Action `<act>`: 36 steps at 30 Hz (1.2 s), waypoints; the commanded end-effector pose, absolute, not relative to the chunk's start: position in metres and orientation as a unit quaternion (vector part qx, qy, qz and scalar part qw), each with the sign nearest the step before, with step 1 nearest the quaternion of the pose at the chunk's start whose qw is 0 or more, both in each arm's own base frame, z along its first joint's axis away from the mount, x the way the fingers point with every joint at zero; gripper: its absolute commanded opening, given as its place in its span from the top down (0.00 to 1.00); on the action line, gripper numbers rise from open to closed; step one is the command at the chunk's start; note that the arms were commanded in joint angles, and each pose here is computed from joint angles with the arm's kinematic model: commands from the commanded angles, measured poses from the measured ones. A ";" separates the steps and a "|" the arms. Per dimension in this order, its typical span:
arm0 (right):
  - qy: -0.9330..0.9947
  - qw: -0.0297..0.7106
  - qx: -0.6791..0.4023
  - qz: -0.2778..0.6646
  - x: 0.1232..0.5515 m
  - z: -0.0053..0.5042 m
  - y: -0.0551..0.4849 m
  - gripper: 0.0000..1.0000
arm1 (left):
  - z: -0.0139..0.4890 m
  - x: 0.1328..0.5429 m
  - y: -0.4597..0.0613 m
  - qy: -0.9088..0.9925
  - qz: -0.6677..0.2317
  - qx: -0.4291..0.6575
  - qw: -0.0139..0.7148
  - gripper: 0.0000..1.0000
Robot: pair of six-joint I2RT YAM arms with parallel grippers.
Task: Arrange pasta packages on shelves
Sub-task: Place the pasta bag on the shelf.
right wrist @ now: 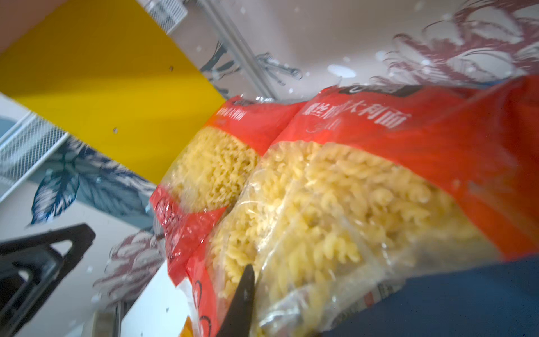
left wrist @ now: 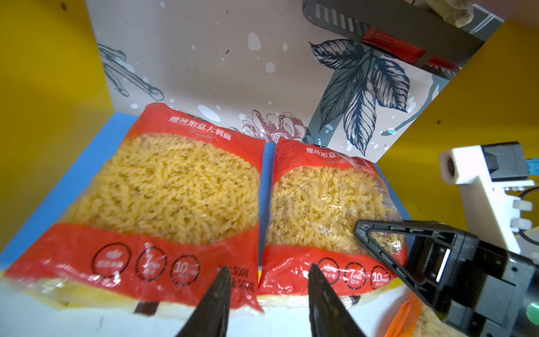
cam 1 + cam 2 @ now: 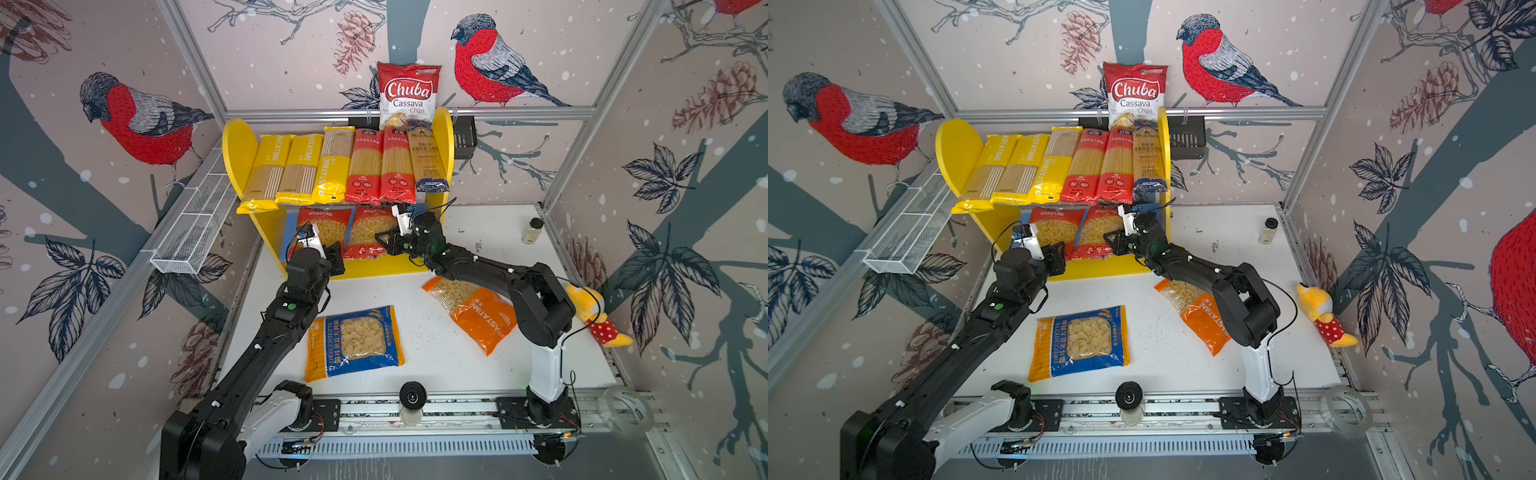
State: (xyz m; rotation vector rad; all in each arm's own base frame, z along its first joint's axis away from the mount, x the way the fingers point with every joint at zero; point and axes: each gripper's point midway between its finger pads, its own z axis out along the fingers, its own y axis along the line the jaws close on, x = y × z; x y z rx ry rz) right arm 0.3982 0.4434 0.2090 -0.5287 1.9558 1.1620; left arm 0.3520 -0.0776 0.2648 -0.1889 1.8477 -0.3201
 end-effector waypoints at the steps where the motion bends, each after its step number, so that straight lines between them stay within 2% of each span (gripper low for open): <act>1: 0.772 0.360 -0.232 0.469 0.392 0.199 0.447 1.00 | 0.262 0.345 -0.074 0.796 -0.137 -0.088 0.583 0.56; 9: 0.760 0.343 -0.220 0.507 0.388 0.204 0.480 1.00 | 0.263 0.340 -0.073 0.797 -0.139 -0.090 0.581 0.56; 16: 0.766 0.331 -0.243 0.495 0.385 0.188 0.512 1.00 | 0.271 0.331 -0.074 0.798 -0.152 -0.091 0.576 0.56; 27: 0.780 0.306 -0.217 0.501 0.399 0.184 0.499 0.98 | 0.258 0.319 -0.079 0.805 -0.178 -0.099 0.557 0.55; 29: 0.779 0.298 -0.212 0.509 0.399 0.189 0.492 0.89 | 0.257 0.317 -0.084 0.805 -0.187 -0.097 0.555 0.55; 31: 0.780 0.293 -0.208 0.512 0.397 0.191 0.488 0.72 | 0.253 0.316 -0.090 0.806 -0.194 -0.093 0.552 0.55; 33: 0.783 0.292 -0.204 0.509 0.395 0.192 0.485 0.60 | 0.249 0.314 -0.097 0.806 -0.199 -0.088 0.550 0.55; 36: 0.790 0.286 -0.195 0.506 0.391 0.190 0.482 0.50 | 0.244 0.312 -0.107 0.807 -0.208 -0.082 0.547 0.55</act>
